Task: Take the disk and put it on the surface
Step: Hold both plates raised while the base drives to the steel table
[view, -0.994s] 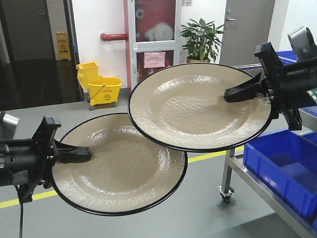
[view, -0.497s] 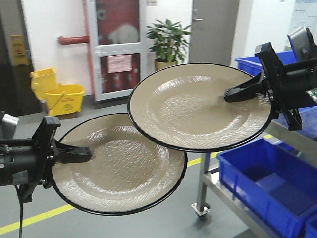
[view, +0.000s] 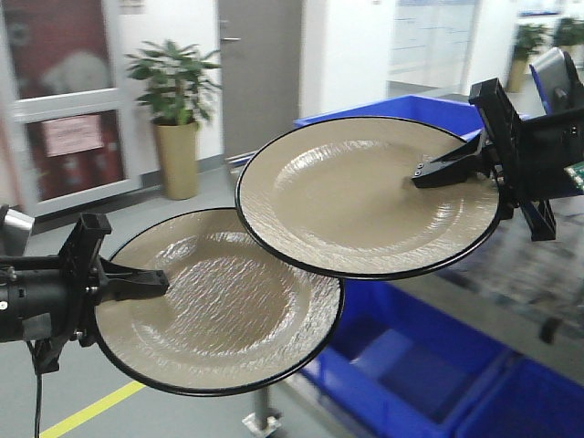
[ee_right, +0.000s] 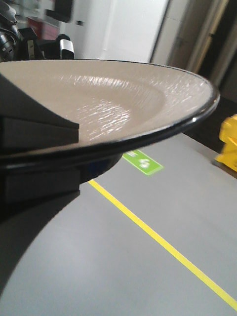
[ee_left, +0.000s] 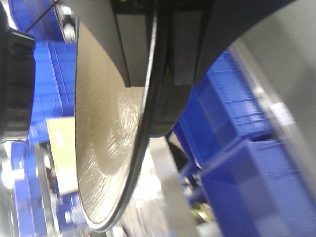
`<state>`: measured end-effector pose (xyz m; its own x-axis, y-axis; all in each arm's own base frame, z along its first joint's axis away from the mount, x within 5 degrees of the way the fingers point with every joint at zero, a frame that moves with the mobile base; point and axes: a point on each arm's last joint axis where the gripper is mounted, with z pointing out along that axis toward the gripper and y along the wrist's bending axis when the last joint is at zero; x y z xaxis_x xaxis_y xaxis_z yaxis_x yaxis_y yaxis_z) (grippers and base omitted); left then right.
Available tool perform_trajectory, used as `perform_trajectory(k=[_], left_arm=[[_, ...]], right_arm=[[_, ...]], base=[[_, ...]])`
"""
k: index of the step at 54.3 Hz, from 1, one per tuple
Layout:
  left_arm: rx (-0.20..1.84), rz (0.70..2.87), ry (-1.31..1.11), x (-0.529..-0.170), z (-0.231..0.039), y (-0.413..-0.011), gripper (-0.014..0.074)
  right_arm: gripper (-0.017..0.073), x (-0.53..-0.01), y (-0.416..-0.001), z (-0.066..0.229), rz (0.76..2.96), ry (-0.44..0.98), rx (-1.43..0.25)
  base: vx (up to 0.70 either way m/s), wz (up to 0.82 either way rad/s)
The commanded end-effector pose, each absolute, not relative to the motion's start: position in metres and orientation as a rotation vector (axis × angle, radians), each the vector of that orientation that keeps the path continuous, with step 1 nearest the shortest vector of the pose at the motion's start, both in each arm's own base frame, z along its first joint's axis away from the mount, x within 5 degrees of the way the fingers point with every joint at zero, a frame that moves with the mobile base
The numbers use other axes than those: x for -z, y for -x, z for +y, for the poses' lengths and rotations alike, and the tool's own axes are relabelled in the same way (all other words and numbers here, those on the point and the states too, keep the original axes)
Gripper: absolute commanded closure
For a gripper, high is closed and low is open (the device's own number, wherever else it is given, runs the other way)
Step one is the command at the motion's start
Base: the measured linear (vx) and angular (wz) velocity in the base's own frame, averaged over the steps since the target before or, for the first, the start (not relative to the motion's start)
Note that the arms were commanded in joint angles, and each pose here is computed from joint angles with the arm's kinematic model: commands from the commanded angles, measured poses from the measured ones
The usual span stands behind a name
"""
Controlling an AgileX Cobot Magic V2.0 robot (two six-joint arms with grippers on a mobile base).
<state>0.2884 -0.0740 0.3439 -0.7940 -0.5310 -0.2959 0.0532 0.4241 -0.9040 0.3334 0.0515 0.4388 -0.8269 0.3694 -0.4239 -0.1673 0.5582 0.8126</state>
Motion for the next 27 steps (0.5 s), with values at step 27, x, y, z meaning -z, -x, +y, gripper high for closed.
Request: perform_trajectory(k=[27], left_arm=[[1.504, 1.994, 0.42, -0.3735, -0.0765, -0.2799, 0.0595]], right_arm=[[0.0564, -0.4754, -0.3186, 0.0539, 2.044, -0.16, -1.342]], base=[[0.32, -0.75]])
